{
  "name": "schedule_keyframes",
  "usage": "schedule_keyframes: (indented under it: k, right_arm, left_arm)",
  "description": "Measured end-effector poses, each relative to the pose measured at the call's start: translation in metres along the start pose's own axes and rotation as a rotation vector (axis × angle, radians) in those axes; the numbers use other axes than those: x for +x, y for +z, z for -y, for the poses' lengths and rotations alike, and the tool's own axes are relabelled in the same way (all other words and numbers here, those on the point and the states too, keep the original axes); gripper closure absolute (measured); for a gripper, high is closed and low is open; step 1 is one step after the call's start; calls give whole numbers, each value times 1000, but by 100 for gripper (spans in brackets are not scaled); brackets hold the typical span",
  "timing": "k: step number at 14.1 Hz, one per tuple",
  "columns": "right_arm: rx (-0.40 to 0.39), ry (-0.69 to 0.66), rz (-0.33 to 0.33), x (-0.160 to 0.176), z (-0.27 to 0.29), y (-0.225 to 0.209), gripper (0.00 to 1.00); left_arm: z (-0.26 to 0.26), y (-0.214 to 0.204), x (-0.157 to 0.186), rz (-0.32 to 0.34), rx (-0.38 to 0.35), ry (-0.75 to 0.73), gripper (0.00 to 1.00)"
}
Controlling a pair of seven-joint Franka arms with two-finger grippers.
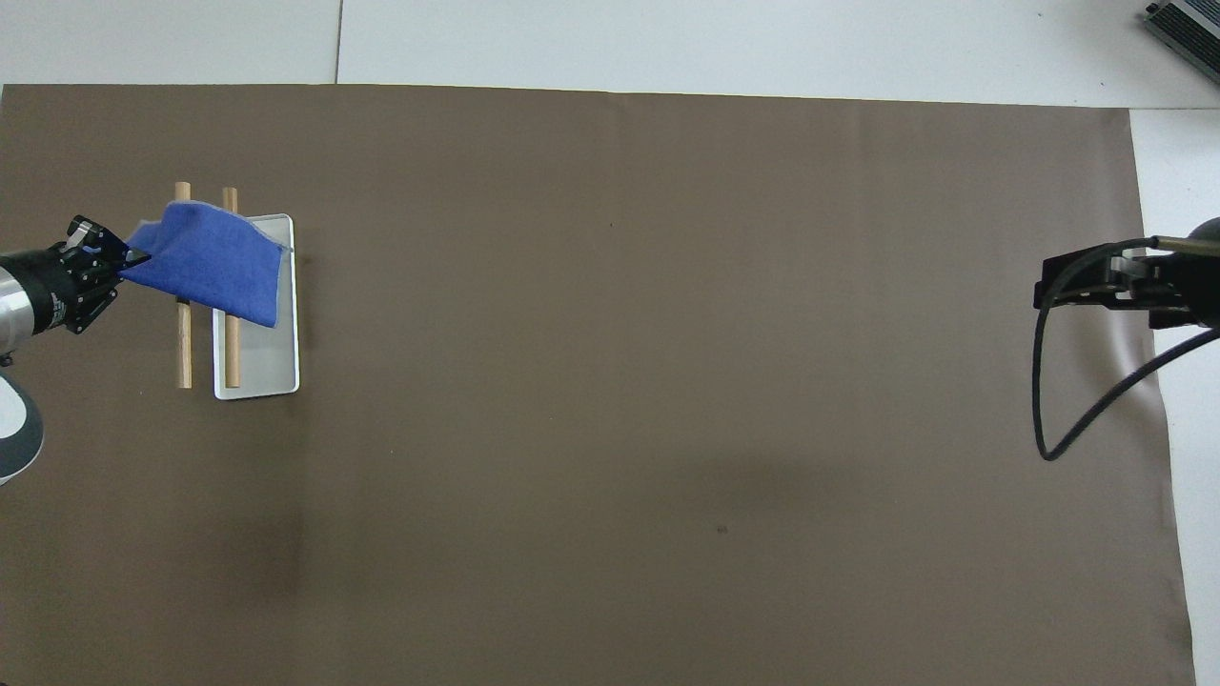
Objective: Right arm passes towel to left arm to hang
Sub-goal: 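Drape the towel over the wooden sticks with the left gripper, then open the left gripper and release the towel onto the sticks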
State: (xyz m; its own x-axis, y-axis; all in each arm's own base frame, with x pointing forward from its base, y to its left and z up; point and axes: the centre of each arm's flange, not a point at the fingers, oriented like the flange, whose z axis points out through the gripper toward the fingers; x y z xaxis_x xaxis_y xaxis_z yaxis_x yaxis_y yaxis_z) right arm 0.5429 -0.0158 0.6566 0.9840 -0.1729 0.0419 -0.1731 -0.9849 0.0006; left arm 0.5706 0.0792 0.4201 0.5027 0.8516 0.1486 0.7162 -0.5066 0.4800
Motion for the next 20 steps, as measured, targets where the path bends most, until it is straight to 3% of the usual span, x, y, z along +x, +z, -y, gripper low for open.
schedule_keyframes:
  k: [4,7,12,13,16,20]
  right_arm:
    - [0,-27,10,2,-39,-3,0]
    - [-1,-29,27,0,-33,1,0]
    - [11,26,58,-3,-32,12,0]
    - [11,26,57,-4,-30,12,0]
    - [12,23,51,-6,-26,8,0]
    - [11,17,54,-7,-23,10,0]
  left_arm:
    - [5,4,-7,11,12,5,96]
    - [6,4,-7,12,14,10,67]
    - [4,-1,-2,0,4,69,5]
    - [1,-4,0,-5,-1,83,0]
    - [-3,-6,0,-13,19,191,0]
    - [-25,-19,-4,75,195,423,2]
